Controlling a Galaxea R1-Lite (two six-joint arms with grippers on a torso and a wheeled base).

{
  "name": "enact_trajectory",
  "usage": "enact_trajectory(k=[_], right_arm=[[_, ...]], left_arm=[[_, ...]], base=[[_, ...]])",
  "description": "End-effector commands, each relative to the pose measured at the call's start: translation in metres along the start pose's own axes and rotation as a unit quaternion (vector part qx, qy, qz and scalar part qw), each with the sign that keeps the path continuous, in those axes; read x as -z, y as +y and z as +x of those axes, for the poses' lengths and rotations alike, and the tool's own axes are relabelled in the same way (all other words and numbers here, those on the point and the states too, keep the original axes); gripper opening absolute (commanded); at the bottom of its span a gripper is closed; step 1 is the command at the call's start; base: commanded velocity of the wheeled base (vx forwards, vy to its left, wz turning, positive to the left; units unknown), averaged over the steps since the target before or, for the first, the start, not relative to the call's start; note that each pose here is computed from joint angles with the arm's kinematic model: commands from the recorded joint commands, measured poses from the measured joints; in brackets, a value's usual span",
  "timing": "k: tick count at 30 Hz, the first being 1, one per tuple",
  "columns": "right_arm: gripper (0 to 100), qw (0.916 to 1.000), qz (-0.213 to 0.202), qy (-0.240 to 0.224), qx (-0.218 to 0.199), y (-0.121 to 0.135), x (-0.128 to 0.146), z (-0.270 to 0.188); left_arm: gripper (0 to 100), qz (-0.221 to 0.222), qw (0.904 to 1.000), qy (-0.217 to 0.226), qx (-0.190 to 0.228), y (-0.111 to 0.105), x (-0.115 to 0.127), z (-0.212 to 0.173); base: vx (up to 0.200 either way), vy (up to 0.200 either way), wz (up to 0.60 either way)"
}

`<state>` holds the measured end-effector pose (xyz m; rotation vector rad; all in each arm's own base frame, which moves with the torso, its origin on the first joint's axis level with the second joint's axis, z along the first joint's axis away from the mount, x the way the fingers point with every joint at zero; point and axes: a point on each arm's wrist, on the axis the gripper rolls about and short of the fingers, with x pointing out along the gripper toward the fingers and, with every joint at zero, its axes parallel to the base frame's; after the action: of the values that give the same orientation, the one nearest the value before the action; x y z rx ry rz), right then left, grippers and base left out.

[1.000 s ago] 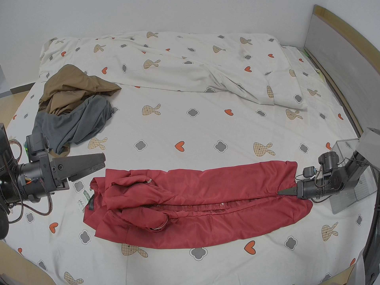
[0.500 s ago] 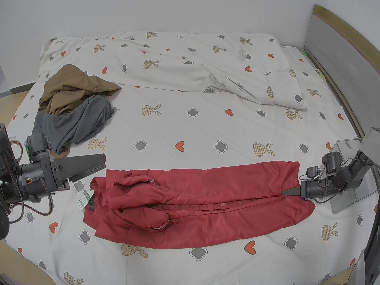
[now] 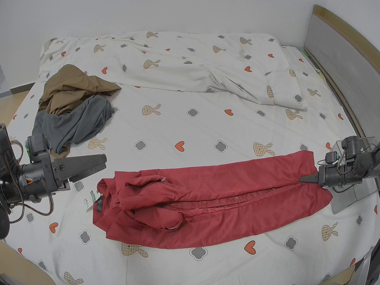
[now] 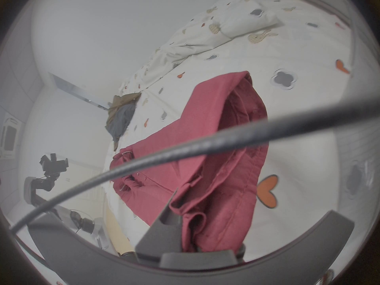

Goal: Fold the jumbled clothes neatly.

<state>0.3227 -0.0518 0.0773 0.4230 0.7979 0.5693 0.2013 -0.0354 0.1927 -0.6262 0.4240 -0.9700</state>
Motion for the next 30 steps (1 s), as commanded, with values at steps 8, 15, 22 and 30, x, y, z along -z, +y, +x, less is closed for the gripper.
enact_trajectory(k=[8, 15, 22, 30], right_arm=[[0, 0.9952, 0.013, -0.056, 0.079, -0.012, -0.003, -0.067], [0, 0.9931, 0.01, -0.057, 0.102, -0.011, 0.004, -0.092], [0, 0.9957, -0.075, -0.044, 0.032, 0.066, -0.007, -0.073], [0, 0.9921, -0.112, 0.017, -0.054, 0.178, -0.007, -0.017]], left_arm=[[100, -0.004, 1.0, 0.002, -0.002, 0.002, 0.0, 0.001], [100, -0.008, 0.9999, 0.008, -0.001, 0.005, 0.002, 0.005], [100, -0.006, 1.0, 0.007, 0.0, 0.004, 0.001, 0.004], [100, -0.004, 1.0, 0.005, 0.002, 0.003, 0.001, 0.003]], base=[[0.0, 0.0, 0.0], [0.0, 0.0, 0.0], [0.0, 0.0, 0.0], [0.0, 0.0, 0.0]])
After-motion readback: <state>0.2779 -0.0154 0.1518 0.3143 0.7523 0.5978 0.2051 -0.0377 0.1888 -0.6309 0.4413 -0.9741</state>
